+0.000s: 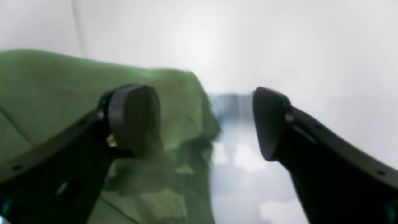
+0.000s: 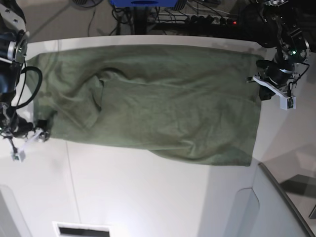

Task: Layout the t-shirt on the table in an organized manner, then fold the t-shirt properly
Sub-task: 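Release the edge and move the right gripper to the shirt's opposite corner, then reach the left gripper across and grasp fabric near the shirt's middle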

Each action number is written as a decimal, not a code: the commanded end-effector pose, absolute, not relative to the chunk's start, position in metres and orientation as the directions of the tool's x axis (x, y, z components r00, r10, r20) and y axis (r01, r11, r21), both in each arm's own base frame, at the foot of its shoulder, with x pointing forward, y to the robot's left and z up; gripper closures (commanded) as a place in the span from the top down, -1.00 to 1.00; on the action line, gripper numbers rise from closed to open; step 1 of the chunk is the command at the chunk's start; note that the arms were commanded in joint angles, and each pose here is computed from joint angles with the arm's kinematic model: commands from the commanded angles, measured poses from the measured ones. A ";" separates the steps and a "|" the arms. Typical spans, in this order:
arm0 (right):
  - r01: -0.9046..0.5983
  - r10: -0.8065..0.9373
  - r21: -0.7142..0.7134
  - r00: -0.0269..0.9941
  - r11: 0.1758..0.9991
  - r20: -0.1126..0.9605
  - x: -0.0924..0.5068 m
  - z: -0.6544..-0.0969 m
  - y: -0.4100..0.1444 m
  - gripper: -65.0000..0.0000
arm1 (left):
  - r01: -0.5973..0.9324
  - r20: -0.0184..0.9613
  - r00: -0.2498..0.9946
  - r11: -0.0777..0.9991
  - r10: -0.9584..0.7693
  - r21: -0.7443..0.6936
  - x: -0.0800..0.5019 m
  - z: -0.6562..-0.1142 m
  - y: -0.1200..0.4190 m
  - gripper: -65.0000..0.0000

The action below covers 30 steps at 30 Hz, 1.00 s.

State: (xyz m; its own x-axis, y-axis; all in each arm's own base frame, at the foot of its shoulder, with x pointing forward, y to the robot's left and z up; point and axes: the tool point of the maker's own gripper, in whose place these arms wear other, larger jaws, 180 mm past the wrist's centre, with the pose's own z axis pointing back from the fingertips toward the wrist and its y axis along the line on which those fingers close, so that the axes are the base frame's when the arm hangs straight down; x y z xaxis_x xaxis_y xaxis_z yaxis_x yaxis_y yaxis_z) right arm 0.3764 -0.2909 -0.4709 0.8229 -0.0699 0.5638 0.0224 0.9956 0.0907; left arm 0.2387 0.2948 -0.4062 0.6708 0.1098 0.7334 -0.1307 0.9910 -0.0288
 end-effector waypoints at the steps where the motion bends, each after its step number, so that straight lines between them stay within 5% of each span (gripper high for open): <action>1: 0.035 -0.077 0.079 0.784 0.996 0.617 0.394 -0.452 -0.303 0.51 | -0.124 0.762 0.641 0.992 0.096 -0.021 0.246 -0.395 0.297 -1.00; 10: 0.042 -0.101 0.111 0.798 0.993 0.594 0.387 -0.468 -0.293 -0.02 | -0.125 0.761 0.642 0.992 0.099 -0.023 0.246 -0.396 0.297 -1.00; 16: 0.044 -0.103 0.113 0.804 0.993 0.585 0.385 -0.470 -0.292 -1.00 | -0.117 0.758 0.645 0.993 0.097 -0.027 0.246 -0.397 0.293 -1.00; 22: 0.033 -0.087 0.101 0.800 0.994 0.593 0.385 -0.466 -0.293 -1.00 | -0.010 0.726 0.683 0.995 0.083 -0.103 0.248 -0.417 0.234 -1.00; 30: -0.018 -0.016 0.049 0.783 0.999 0.622 0.379 -0.453 -0.284 -1.00 | 0.384 0.739 0.674 0.861 -0.016 -0.332 0.273 -0.414 0.024 -1.00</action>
State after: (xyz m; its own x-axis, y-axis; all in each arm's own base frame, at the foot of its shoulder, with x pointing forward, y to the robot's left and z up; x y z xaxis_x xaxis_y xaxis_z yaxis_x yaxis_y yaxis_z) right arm 0.3600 -0.2734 -0.4746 0.8235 -0.0208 0.5670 -0.0218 0.9974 0.0682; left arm 0.2660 0.0229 -0.4227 0.6994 -0.0335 0.7139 0.3824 0.8614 -0.3342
